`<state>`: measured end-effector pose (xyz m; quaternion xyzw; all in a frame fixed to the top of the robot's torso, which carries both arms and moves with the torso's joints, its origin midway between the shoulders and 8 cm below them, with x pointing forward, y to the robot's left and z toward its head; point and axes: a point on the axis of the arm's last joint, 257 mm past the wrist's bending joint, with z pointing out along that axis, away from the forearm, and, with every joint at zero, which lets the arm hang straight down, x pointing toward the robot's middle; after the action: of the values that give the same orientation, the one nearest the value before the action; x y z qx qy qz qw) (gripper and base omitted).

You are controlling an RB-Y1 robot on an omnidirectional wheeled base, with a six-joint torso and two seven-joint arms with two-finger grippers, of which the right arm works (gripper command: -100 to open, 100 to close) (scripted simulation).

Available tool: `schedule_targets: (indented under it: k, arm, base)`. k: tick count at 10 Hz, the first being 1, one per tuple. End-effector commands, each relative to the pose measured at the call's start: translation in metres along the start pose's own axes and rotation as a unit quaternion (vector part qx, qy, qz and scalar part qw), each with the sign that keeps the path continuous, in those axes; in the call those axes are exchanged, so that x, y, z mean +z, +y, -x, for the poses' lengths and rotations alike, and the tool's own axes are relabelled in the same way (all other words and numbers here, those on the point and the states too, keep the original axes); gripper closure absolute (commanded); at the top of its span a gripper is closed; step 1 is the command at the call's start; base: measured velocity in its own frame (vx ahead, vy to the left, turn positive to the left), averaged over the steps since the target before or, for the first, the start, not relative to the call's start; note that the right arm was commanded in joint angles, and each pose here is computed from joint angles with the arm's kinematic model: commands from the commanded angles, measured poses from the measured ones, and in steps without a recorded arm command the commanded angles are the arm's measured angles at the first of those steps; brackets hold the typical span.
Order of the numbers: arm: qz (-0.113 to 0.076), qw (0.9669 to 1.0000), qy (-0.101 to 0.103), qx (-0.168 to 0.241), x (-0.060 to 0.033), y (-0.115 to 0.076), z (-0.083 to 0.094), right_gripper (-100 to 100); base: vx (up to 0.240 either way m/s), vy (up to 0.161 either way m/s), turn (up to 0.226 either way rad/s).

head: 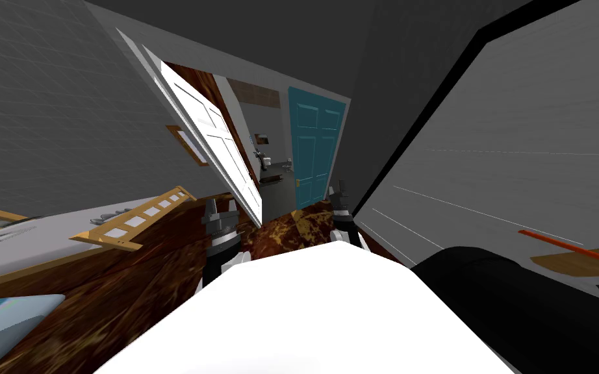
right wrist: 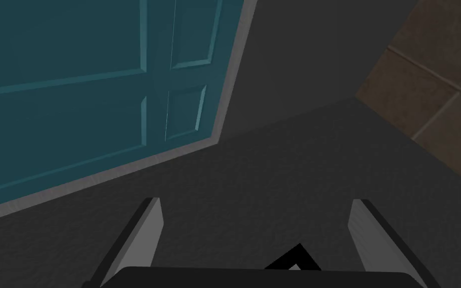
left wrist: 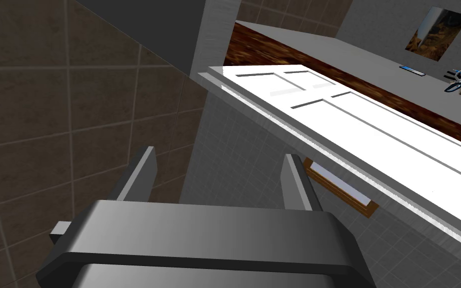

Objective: Push the door open

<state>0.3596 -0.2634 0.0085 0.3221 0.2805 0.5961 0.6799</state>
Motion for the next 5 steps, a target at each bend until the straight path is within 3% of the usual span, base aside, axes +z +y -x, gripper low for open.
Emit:
schedule_targets:
  k: [1,5]
  arm:
    - [-0.008,1.0,0.005,0.001,-0.0015,-0.012,-0.003,-100]
    - [-0.026,0.9995,0.017,0.005,-0.0057,-0.04,-0.01,-100]
  base:
    - [0.156,-0.021,0.017]
    - [0.102,-0.019,0.027]
